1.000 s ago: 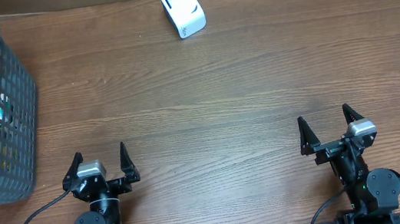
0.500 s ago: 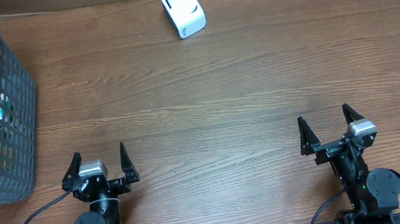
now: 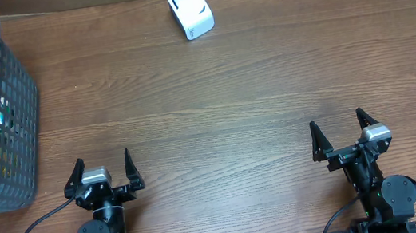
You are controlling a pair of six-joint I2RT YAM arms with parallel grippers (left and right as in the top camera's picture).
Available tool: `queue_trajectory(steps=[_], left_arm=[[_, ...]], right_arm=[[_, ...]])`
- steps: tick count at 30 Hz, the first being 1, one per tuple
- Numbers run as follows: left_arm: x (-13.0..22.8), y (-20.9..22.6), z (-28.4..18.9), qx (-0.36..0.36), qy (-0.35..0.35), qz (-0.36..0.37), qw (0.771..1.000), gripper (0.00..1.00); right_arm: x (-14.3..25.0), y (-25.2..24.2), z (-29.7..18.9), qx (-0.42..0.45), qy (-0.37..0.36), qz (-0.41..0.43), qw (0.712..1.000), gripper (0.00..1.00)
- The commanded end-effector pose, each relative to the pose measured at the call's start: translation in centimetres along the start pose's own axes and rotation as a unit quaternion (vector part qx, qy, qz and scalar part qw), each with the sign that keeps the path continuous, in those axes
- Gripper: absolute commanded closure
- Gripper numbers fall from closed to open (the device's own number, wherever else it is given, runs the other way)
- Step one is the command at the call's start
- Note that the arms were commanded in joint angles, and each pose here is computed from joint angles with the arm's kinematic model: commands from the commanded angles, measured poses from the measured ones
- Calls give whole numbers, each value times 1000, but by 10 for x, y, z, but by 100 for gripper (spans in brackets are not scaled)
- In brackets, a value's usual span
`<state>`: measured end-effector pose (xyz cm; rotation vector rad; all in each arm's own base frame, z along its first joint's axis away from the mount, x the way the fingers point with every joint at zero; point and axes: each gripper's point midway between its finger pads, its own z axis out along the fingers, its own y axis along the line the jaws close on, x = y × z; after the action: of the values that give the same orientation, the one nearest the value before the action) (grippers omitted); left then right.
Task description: Scan the item barcode
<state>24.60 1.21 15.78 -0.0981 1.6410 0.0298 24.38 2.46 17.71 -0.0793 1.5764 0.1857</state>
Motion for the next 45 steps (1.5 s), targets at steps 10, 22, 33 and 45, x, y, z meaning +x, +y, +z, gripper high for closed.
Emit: queue_trajectory(steps=[10,22,33,45], left_arm=[[-2,1,0,-4,-5,13,1000,0],[-23,-3,-2,8,-48,8,999,0],[-108,-72,-42,211,-153,10,965,0],[-265,-88,-121,265,-220,11,939,0]], right_arm=[[2,0,0,-1,-1,1,1000,0],[2,0,0,-1,-1,1,1000,0],[2,0,0,-1,-1,1,1000,0],[2,0,0,-1,-1,1,1000,0]])
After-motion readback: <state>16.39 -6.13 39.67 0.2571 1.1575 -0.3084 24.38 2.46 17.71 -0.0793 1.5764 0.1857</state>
